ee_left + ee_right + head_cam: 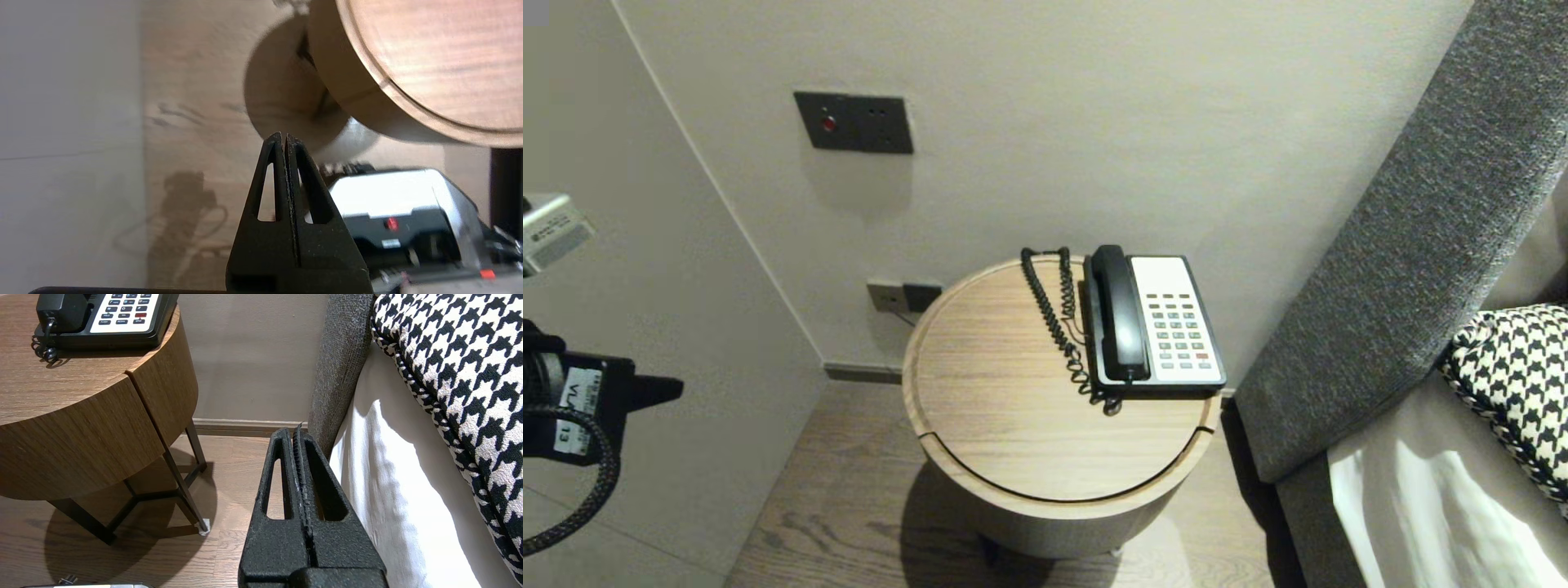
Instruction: Open the nightstand drawer
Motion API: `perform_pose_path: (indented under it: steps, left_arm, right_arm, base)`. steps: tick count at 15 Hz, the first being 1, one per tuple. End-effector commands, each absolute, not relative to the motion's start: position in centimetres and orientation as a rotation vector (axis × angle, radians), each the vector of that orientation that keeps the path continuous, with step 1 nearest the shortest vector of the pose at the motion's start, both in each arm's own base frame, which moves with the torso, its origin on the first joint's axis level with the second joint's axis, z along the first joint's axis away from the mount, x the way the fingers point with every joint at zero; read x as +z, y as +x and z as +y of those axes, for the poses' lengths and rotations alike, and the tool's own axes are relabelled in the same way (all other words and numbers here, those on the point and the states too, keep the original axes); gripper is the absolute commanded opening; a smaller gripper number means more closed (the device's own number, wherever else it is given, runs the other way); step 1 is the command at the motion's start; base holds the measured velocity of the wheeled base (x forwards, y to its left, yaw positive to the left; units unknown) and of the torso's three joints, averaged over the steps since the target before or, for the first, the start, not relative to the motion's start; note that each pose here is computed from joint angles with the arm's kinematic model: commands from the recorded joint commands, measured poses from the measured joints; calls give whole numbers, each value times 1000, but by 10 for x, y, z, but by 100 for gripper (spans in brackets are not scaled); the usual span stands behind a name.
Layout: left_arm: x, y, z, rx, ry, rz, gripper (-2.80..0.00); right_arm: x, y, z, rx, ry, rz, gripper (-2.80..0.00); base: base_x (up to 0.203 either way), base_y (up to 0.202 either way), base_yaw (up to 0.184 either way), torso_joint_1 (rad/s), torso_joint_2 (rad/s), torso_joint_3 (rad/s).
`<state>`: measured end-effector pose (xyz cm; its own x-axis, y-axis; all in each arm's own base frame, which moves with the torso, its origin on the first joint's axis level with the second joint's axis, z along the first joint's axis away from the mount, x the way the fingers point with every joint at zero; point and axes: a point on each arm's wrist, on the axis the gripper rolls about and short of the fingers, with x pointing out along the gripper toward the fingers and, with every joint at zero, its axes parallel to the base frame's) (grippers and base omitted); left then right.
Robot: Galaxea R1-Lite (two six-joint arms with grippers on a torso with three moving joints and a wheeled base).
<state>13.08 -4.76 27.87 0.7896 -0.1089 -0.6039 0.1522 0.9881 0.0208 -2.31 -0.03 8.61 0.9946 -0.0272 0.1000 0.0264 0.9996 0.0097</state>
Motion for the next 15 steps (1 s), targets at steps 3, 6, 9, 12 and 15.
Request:
perform_pose_path:
  steps: [3, 6, 9, 12, 15]
  left_arm:
    - [259, 155, -73, -210, 101, 764, -280]
    - [251, 177, -100, -298, 39, 821, -280]
    - [246, 198, -125, -341, -20, 818, -280]
    - [233, 211, -150, -375, -45, 823, -280]
    - [215, 223, -172, -391, -38, 858, -280]
  right_arm:
    - [75, -20, 0, -27, 8, -60, -280]
    - [75, -20, 0, -27, 8, -60, -280]
    - [75, -20, 0, -27, 8, -60, -280]
    - [75, -20, 0, -27, 8, -60, -280]
    - [75, -20, 0, -27, 8, -60, -280]
  base:
    - [0, 0, 0, 0, 0, 0]
    - [0, 0, 0, 0, 0, 0]
    - [0, 0, 0, 0, 0, 0]
    - [0, 0, 0, 0, 0, 0]
    - [0, 0, 0, 0, 0, 0]
